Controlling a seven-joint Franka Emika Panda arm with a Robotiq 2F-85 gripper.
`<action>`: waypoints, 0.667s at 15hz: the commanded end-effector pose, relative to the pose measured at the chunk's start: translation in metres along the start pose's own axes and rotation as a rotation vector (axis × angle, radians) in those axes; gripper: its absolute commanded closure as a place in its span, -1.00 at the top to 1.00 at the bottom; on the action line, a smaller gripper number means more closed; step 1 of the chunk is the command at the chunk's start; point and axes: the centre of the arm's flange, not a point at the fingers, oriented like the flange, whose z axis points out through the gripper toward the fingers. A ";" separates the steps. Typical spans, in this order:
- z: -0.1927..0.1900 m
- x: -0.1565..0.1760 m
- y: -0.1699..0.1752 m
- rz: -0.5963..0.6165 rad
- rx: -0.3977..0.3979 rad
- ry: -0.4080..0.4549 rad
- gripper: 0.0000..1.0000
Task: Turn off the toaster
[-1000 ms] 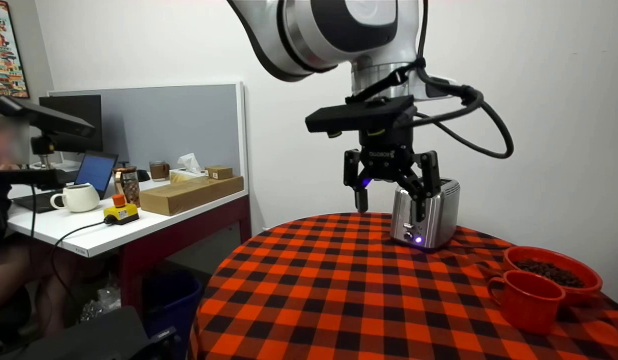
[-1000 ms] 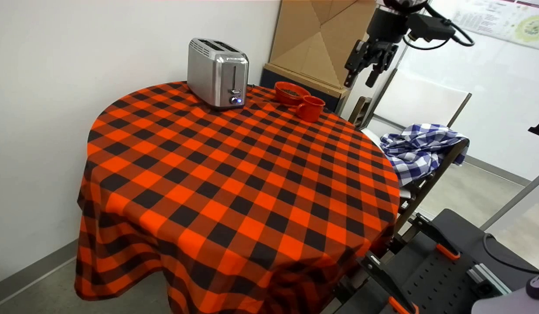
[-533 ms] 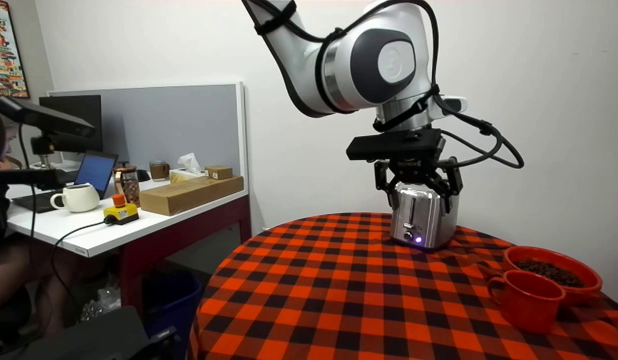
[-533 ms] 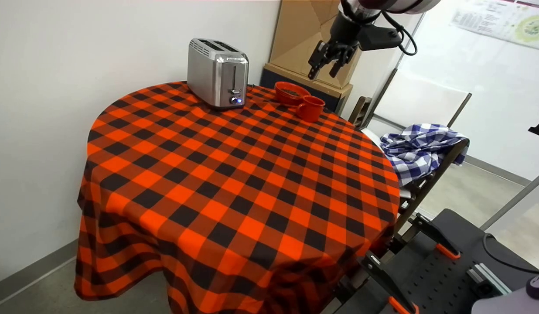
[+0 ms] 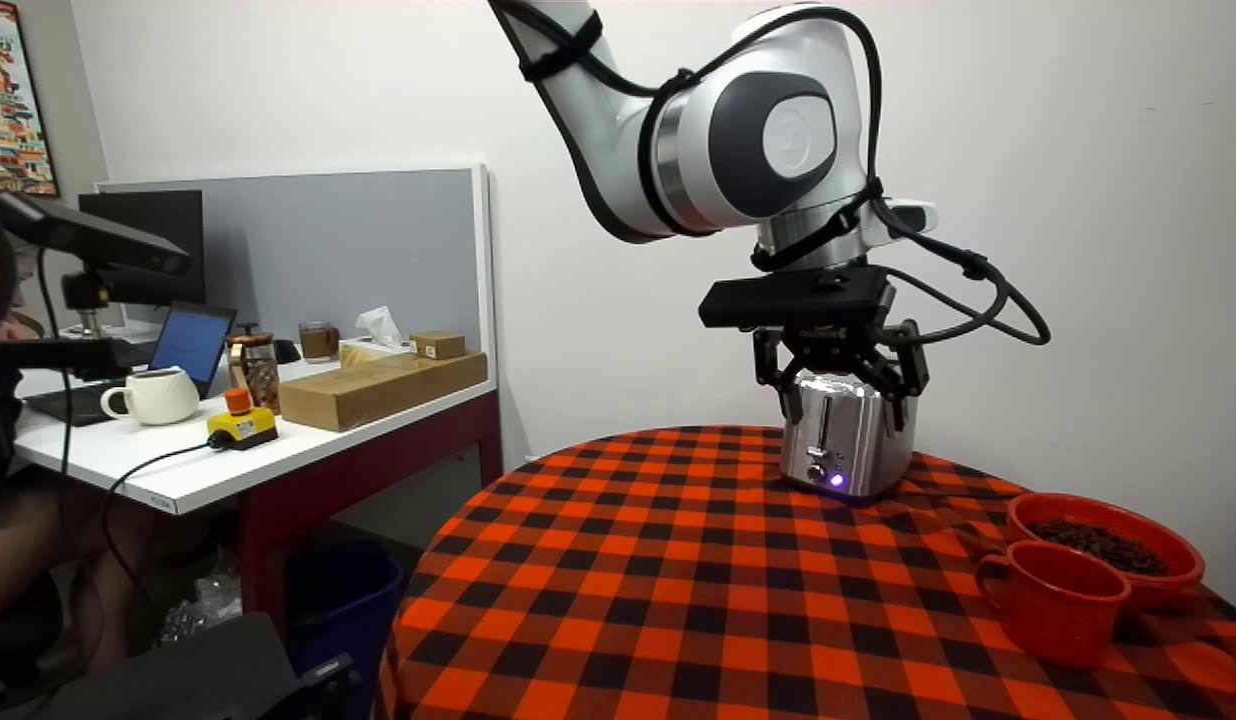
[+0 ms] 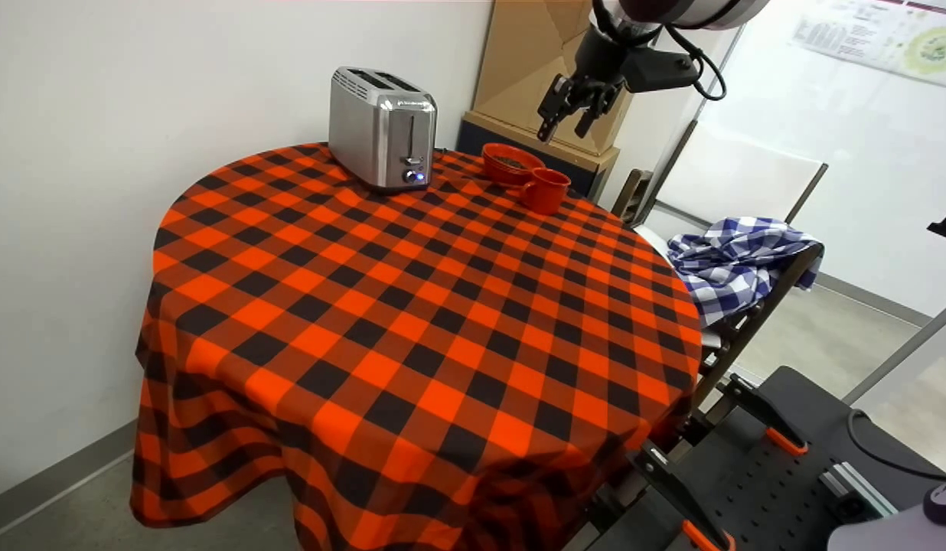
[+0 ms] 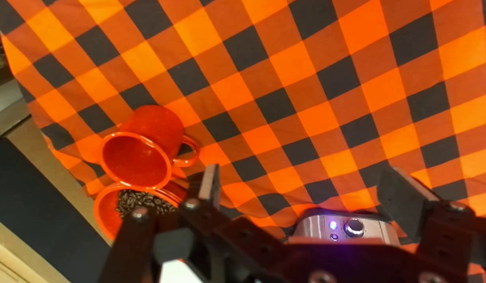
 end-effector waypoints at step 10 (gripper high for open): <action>0.066 0.019 -0.022 -0.054 0.237 -0.029 1.00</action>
